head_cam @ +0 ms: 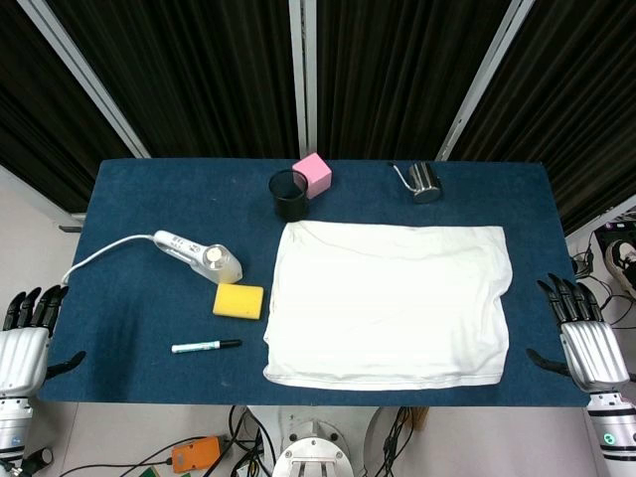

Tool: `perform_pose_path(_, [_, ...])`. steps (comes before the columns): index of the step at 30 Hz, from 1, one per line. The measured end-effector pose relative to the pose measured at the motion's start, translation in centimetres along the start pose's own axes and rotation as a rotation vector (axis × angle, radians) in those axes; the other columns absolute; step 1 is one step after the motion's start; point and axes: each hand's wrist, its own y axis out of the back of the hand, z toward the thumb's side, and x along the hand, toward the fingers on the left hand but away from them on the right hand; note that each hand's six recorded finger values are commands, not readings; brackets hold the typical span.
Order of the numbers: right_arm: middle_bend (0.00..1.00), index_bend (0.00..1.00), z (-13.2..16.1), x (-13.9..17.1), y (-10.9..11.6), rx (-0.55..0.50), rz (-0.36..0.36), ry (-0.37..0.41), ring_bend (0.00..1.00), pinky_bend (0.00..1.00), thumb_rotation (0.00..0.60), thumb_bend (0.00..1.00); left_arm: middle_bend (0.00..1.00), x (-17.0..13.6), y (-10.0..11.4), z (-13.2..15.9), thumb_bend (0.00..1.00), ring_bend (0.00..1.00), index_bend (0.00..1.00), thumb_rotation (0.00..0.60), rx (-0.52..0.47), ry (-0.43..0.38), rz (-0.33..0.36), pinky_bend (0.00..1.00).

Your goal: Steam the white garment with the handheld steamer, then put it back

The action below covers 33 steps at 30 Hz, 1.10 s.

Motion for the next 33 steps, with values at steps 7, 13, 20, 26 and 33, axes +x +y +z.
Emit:
perform_pose_path(7, [0.05, 0.00, 0.5, -0.4, -0.3, 0.001, 0.005, 0.017, 0.00, 0.04, 0.600, 0.24, 0.11, 1.6, 0.7, 2.7, 0.00, 0.06, 0.09, 0.600, 0.001, -0.090, 0.009, 0.00])
perform_pose_path(13, [0.05, 0.00, 1.2, 0.1, -0.4, 0.012, 0.007, 0.044, 0.00, 0.04, 0.600, 0.24, 0.11, 5.6, 2.5, 7.0, 0.00, 0.06, 0.10, 0.600, 0.051, -0.247, 0.061, 0.00])
perform_pose_path(20, [0.05, 0.00, 1.1, 1.0, -0.9, 0.007, 0.014, 0.024, 0.00, 0.04, 0.600, 0.24, 0.12, 11.5, 2.1, 12.0, 0.00, 0.06, 0.14, 0.600, 0.143, -0.380, -0.021, 0.00])
perform_pose_path(26, [0.05, 0.00, 0.4, 1.3, -1.1, 0.001, 0.022, -0.011, 0.00, 0.04, 0.600, 0.24, 0.13, 16.8, 0.4, 15.2, 0.00, 0.07, 0.15, 0.600, 0.252, -0.403, -0.139, 0.00])
perform_pose_path(33, [0.05, 0.00, -0.1, 1.2, -1.8, -0.004, 0.048, -0.037, 0.00, 0.04, 0.600, 0.24, 0.20, 20.1, -0.8, 17.0, 0.00, 0.12, 0.25, 0.600, 0.383, -0.393, -0.175, 0.00])
